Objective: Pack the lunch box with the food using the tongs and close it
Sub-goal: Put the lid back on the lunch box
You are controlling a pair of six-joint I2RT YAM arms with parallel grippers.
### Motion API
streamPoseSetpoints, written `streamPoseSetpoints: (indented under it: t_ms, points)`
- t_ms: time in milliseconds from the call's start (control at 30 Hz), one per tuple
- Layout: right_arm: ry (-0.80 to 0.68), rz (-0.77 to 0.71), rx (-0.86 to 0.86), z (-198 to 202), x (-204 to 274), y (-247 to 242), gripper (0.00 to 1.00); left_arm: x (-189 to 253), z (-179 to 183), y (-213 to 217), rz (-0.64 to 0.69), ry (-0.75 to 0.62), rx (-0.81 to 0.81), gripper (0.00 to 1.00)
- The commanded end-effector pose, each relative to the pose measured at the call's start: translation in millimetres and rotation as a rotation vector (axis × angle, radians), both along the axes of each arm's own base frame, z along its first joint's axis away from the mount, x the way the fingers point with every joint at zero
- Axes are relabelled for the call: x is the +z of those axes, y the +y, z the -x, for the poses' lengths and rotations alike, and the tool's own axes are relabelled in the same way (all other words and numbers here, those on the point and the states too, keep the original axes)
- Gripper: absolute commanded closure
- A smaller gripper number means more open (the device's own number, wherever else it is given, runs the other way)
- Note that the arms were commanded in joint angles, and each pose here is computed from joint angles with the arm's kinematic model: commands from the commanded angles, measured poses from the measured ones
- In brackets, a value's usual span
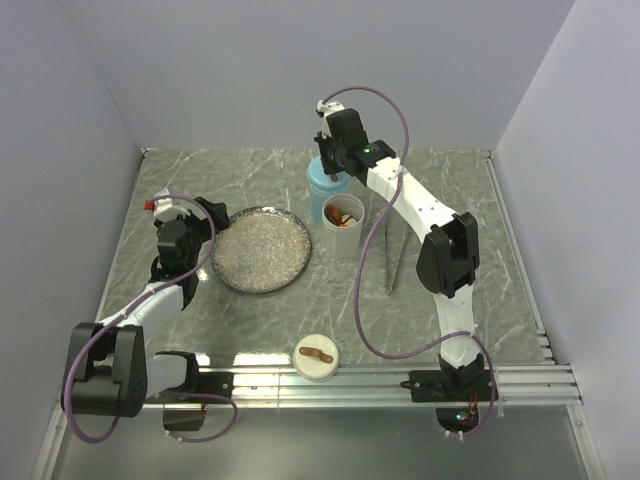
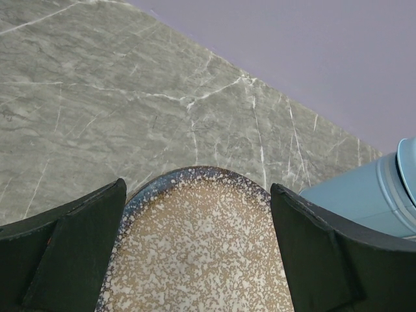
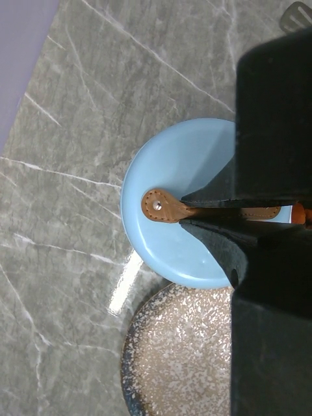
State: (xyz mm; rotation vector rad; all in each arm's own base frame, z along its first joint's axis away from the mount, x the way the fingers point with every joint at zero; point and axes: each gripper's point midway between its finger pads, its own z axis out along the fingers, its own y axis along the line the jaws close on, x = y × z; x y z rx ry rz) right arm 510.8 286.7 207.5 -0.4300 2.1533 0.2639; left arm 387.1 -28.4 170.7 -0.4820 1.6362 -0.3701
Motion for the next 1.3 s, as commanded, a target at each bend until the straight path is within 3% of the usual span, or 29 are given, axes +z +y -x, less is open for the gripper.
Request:
streamPoseSetpoints:
  t_ms: [0,333,600,1267]
  points:
    - [-0.041,0.024,-0.038,0.4,19.6,-15.0,0.94,33.6,-9.5,-1.7,0.012,-0.097,-0.01,0.01]
    - [-0.019,0.009,-0.006,7.0,18.7,-10.7,0.93,31.0,-10.7,-3.5,0.014,-0.091,-0.019,0.01]
    - [-0.088,-0.02,0.007,4.3,67.5,-8.6,0.93,31.0,-10.1,-4.4,0.017,-0.093,-0.024,0.02]
    - [0.053,0.035,0.032,7.2,-3.0,-2.8,0.93,27.9,-9.3,-3.8,0.017,-0.088,-0.02,0.02]
